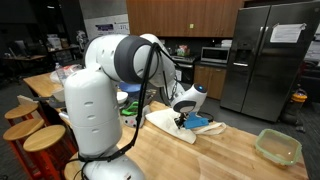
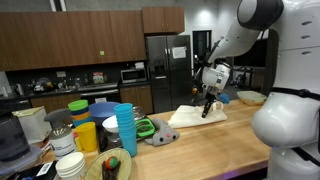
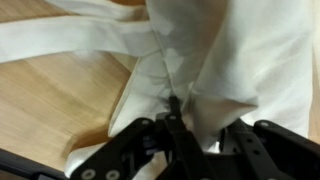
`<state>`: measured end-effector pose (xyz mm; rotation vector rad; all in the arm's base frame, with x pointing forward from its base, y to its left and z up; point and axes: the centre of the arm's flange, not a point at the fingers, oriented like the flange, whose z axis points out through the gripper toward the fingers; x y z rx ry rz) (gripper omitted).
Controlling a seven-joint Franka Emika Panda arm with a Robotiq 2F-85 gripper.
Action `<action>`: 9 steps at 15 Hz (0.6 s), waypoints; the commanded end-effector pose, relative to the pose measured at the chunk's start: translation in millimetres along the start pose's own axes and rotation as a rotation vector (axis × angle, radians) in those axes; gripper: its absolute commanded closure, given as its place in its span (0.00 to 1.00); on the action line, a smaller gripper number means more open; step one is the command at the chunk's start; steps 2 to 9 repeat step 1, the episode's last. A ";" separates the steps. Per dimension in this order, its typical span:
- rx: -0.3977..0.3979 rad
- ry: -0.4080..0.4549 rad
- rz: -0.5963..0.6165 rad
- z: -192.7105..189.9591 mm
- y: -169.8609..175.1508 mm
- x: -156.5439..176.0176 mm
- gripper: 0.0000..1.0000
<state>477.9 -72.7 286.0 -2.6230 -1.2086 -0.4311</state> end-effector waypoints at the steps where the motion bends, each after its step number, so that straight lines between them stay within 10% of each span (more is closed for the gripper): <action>1: 0.000 0.000 0.000 0.0 0.0 0.0 0.67; 9: 0.000 0.000 0.000 0.0 0.0 0.0 0.67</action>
